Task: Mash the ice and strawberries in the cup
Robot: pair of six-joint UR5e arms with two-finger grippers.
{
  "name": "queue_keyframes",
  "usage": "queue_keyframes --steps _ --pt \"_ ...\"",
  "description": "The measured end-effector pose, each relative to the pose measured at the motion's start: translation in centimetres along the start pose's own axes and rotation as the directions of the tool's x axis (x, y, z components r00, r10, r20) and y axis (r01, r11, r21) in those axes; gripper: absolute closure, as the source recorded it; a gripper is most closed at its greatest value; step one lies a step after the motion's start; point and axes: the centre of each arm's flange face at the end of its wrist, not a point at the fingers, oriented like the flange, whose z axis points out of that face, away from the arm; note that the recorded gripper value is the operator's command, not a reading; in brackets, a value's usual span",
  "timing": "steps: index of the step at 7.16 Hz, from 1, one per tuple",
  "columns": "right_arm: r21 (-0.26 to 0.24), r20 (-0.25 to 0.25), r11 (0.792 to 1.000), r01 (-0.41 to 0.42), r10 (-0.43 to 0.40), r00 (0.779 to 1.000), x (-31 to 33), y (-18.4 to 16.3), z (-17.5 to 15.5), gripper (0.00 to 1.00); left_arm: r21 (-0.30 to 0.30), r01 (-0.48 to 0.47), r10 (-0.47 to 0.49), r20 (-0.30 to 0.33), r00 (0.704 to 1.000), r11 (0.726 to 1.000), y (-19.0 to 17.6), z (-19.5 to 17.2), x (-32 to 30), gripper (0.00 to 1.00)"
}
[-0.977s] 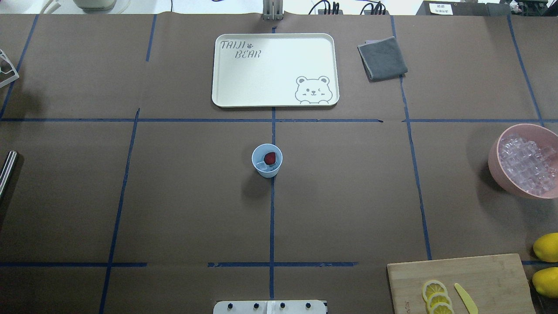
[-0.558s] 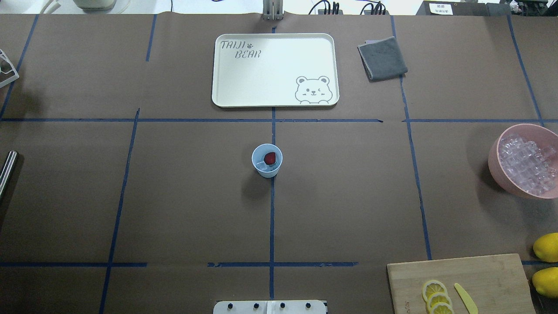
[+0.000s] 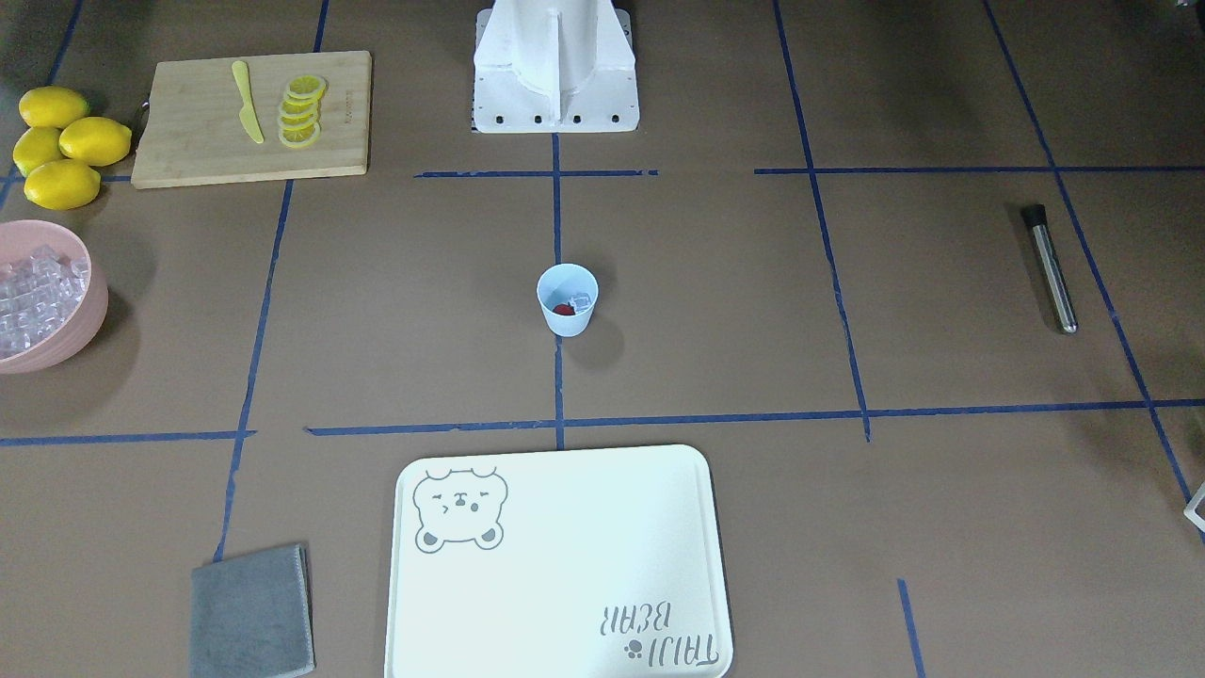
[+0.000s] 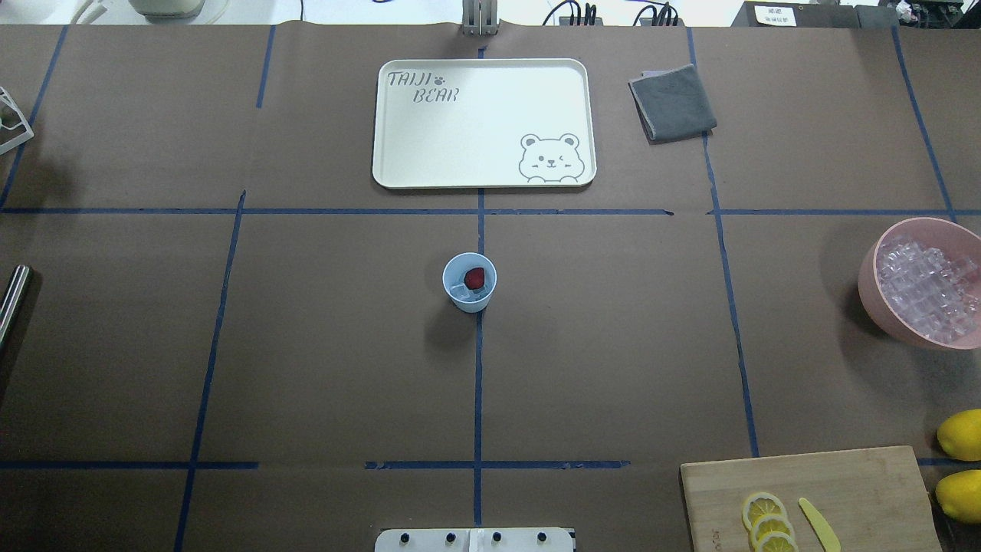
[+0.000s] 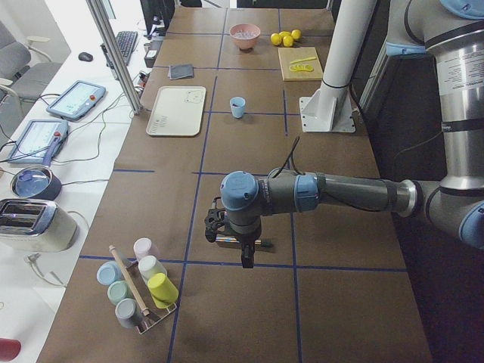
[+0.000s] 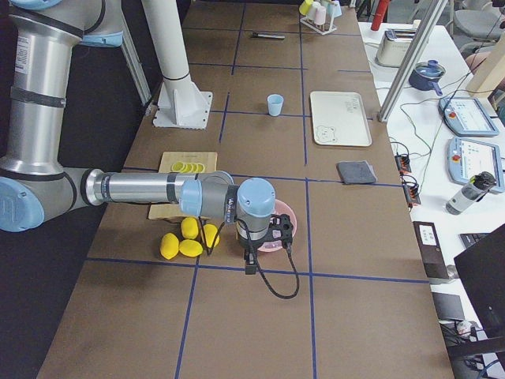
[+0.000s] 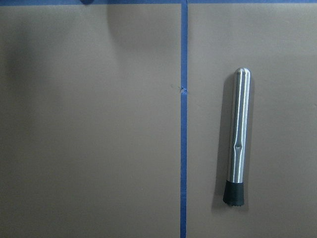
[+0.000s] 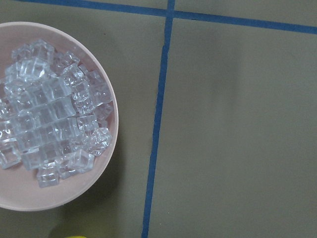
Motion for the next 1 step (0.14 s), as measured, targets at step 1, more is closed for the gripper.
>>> queue_keyframes --steps 1 --pt "-0.003 0.001 1.0 -0.003 0.003 1.0 0.15 0.0 0.16 0.01 0.001 -0.001 0.001 0.0 1.0 1.0 -0.06 -0.03 0.04 0.0"
